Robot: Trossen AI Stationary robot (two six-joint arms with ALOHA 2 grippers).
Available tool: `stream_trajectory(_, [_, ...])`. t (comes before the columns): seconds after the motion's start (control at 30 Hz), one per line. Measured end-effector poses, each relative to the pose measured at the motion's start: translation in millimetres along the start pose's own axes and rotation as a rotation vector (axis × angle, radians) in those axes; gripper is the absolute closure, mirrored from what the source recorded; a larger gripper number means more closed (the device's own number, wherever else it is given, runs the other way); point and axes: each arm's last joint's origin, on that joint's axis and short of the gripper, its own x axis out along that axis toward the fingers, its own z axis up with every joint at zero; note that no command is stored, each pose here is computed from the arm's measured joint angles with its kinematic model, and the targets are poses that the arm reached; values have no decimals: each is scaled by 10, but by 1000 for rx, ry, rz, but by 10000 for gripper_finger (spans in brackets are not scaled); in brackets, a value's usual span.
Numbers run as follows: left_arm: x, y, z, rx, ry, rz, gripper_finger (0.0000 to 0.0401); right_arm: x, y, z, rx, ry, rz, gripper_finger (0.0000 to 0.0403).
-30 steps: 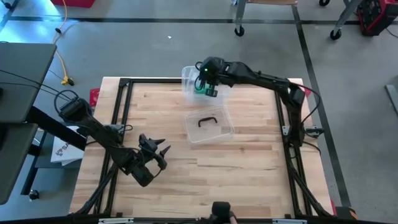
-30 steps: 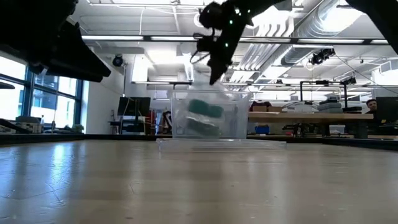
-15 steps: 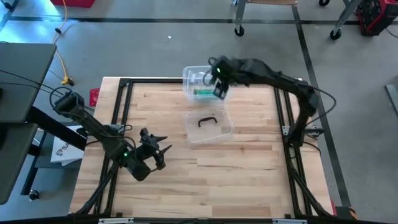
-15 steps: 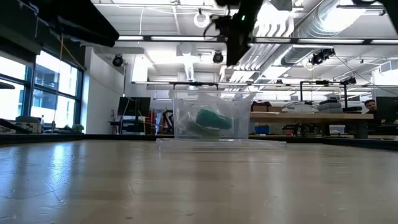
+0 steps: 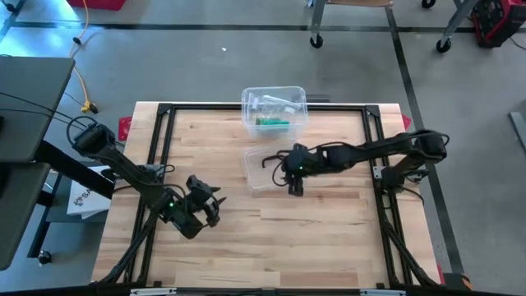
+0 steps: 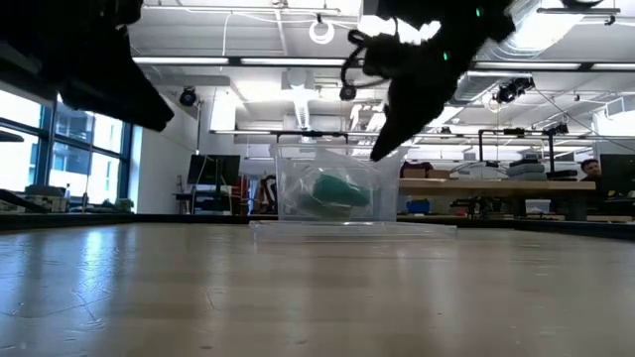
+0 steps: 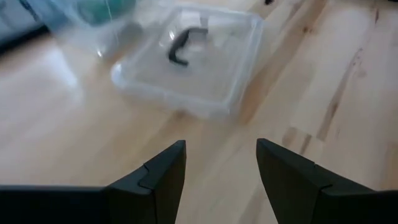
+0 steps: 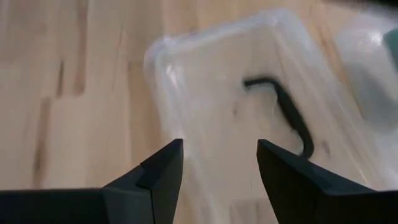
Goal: Roll bandage
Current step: Close the transparent bin
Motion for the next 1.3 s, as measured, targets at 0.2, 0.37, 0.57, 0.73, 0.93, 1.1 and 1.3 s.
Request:
stream_trajectory(0.2, [3,-61,-121,-70,6,-56,211,235,-124,-193,-45,-165,-22,206])
stream_trajectory(0.37, [-3,-153,-162,-68,-118,-54,211,291,-336,-215,-68,-194,23,206])
stream_trajectory(0.57, [26,-237,-158,-65,-149,-79,211,514,-606,-287,-2,-150,105,206])
stream_trajectory(0.73, [163,-192,-107,-17,-65,-79,211,710,-465,-459,52,13,170,206])
stream_trajectory(0.93, [308,-128,-10,6,-56,-38,211,620,144,-417,118,51,284,206])
stream_trajectory(1.1, [567,10,133,-16,49,-45,212,399,374,-108,13,-81,164,206])
stream_trajectory(1.3, [1021,462,342,-51,88,48,231,315,361,215,-56,-55,85,206])
